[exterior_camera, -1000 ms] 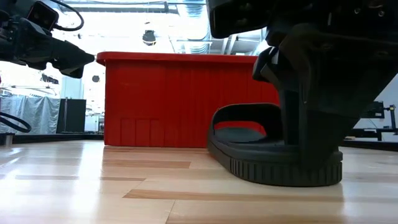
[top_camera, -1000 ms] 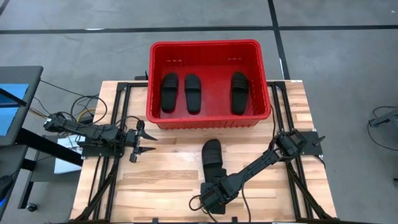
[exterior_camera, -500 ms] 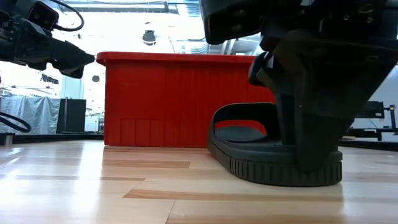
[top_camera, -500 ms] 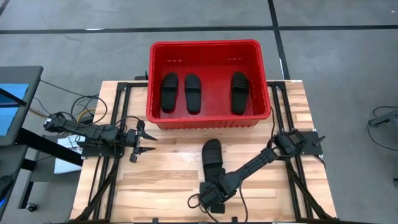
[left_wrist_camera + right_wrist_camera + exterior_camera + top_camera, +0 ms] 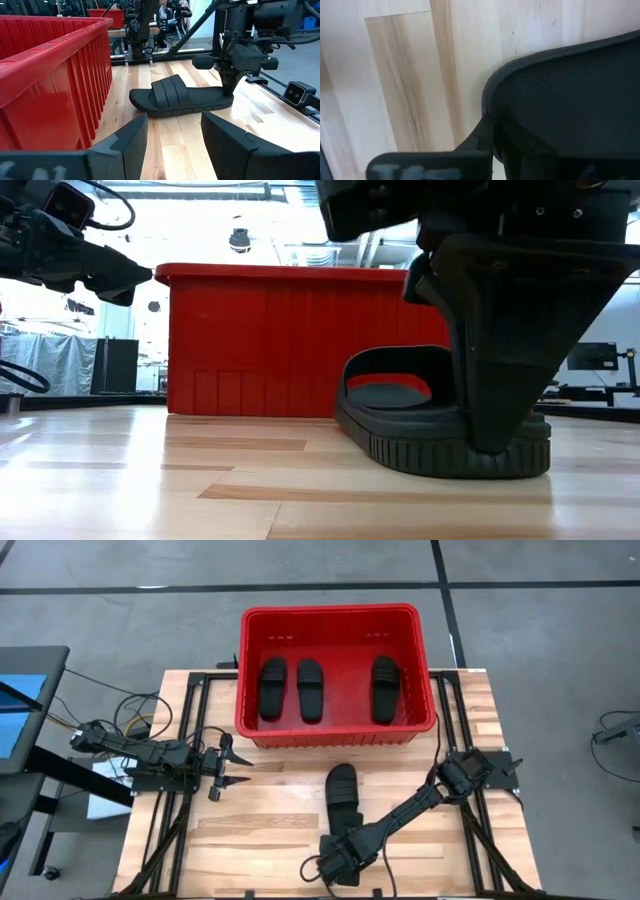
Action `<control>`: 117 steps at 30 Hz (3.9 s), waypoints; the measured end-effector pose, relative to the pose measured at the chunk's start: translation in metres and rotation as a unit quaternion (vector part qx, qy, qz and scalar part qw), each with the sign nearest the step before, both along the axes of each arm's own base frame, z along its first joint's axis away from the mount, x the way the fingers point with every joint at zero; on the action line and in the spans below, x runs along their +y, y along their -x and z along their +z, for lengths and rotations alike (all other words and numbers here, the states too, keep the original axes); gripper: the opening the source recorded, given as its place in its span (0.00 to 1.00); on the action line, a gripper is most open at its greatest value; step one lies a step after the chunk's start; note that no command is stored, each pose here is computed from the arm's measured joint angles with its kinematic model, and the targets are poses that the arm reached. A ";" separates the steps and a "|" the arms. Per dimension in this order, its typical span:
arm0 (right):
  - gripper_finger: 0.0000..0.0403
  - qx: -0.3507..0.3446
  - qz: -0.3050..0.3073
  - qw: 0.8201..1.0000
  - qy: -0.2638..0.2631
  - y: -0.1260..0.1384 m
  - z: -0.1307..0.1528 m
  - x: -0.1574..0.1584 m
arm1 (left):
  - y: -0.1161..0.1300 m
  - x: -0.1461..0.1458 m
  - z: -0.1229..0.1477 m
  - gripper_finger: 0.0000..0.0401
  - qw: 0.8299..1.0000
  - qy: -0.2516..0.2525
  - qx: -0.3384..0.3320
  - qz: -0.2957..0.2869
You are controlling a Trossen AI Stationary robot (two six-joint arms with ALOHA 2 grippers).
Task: Pick and place slides into bin
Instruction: Put the slide into the bin
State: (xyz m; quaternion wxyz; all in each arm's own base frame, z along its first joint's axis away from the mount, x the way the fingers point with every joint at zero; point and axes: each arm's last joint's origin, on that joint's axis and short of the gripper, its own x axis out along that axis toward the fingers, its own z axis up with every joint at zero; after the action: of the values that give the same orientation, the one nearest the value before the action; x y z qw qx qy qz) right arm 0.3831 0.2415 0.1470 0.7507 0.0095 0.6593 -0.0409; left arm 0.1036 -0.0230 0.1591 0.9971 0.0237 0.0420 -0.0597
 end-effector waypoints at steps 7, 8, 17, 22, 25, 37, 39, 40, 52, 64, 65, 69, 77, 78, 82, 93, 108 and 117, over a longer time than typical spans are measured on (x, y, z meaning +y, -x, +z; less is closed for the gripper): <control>0.00 -0.028 0.001 1.000 0.011 0.001 0.041 0.020 | 0.000 0.000 0.000 0.44 1.000 0.000 0.000 0.000; 0.00 -0.028 0.003 0.999 0.015 0.003 0.047 0.023 | 0.000 0.000 0.000 0.44 1.000 0.000 0.000 0.000; 0.00 -0.053 0.021 0.998 0.024 0.017 0.095 0.040 | 0.000 0.000 0.000 0.44 1.000 0.000 0.000 0.000; 0.00 -0.067 0.030 0.997 0.039 0.027 0.119 0.044 | 0.000 0.000 0.000 0.44 1.000 0.000 0.000 0.000; 0.00 -0.078 0.034 0.995 0.049 0.033 0.130 0.044 | 0.000 0.000 0.000 0.44 1.000 0.000 0.000 0.000; 0.00 -0.197 0.077 0.975 0.072 0.060 0.187 0.043 | 0.000 0.000 0.000 0.44 1.000 0.000 0.000 0.000; 0.00 -0.229 0.092 0.966 0.077 0.066 0.200 0.044 | 0.000 0.000 0.000 0.44 1.000 0.000 0.000 0.000; 0.00 -0.244 0.100 0.961 0.082 0.069 0.206 0.044 | 0.000 0.000 0.000 0.44 1.000 0.000 0.000 0.000; 0.00 -0.356 0.153 0.906 0.172 0.106 0.263 0.032 | 0.000 0.000 0.000 0.44 1.000 0.000 0.000 0.000; 0.00 -0.299 0.126 0.912 0.251 0.097 0.290 -0.049 | 0.000 0.000 0.000 0.44 1.000 0.000 0.000 0.000; 0.00 -0.294 0.119 0.913 0.256 0.096 0.292 -0.058 | 0.000 0.000 0.000 0.44 1.000 0.000 0.000 0.000; 0.00 -0.278 0.103 0.913 0.281 0.086 0.298 -0.088 | 0.000 0.000 0.000 0.44 1.000 0.000 0.000 0.000; 0.00 -0.226 0.097 0.923 0.295 0.063 0.296 -0.140 | 0.000 0.000 0.000 0.44 1.000 0.000 0.000 0.000; 0.00 -0.220 0.097 0.926 0.292 0.060 0.296 -0.147 | 0.000 0.000 0.000 0.44 1.000 0.000 0.000 0.000; 0.00 -0.206 0.093 0.931 0.286 0.051 0.296 -0.174 | 0.000 0.000 0.000 0.44 1.000 0.000 0.000 0.000; 0.00 -0.145 0.067 0.960 0.232 0.046 0.287 -0.237 | 0.000 0.000 0.000 0.44 1.000 0.000 0.000 0.000; 0.00 -0.214 0.033 0.951 0.220 0.113 0.250 -0.280 | 0.000 0.000 0.000 0.44 1.000 0.000 0.000 0.000; 0.00 -0.262 0.030 0.931 0.252 0.129 0.211 -0.325 | 0.000 0.000 0.000 0.44 1.000 0.000 0.000 0.000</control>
State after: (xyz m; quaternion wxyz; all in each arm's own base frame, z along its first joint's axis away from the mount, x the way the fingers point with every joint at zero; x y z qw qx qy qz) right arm 0.2541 -0.0833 0.3575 0.8754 -0.1895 0.4072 -0.1788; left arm 0.1036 -0.0230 0.1590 0.9970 0.0238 0.0423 -0.0596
